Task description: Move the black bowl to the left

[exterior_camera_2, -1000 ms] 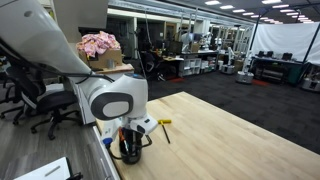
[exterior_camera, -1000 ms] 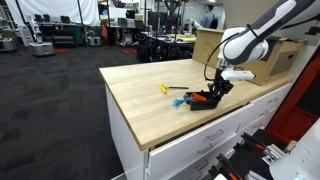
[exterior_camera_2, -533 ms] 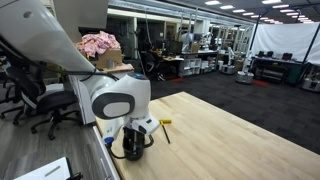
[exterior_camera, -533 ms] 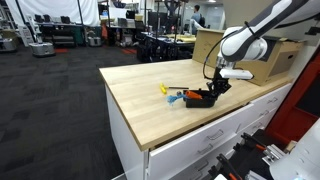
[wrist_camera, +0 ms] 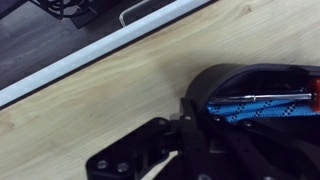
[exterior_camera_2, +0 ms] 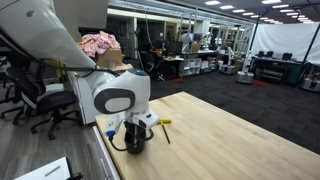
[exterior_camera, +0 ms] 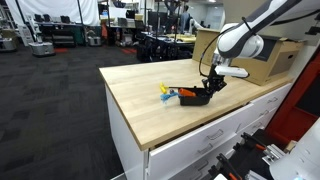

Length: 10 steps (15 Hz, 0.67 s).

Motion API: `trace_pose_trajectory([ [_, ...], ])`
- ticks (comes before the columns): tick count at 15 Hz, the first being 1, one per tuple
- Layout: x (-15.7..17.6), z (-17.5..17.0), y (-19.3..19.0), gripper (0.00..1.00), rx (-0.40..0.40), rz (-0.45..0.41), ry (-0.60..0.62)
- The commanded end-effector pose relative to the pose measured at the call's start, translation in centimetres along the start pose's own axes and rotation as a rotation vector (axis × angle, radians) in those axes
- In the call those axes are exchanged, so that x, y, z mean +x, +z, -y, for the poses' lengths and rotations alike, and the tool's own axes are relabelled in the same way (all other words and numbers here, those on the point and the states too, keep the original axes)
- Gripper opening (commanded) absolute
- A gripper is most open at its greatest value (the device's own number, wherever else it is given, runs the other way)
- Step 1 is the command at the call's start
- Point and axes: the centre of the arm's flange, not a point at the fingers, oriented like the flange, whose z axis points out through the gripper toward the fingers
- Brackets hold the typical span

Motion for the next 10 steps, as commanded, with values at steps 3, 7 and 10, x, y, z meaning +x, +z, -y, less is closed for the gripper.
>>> trace_pose_trajectory([
  [3,0.4,5.9,-1.0,0.02,0.027,-0.026,-0.031],
  [7,-0.3,10.6,-0.6,0.02,0.030,-0.013,-0.088],
  [10,-0.5,13.9,0.7,0.02,0.020,0.004,-0.133],
])
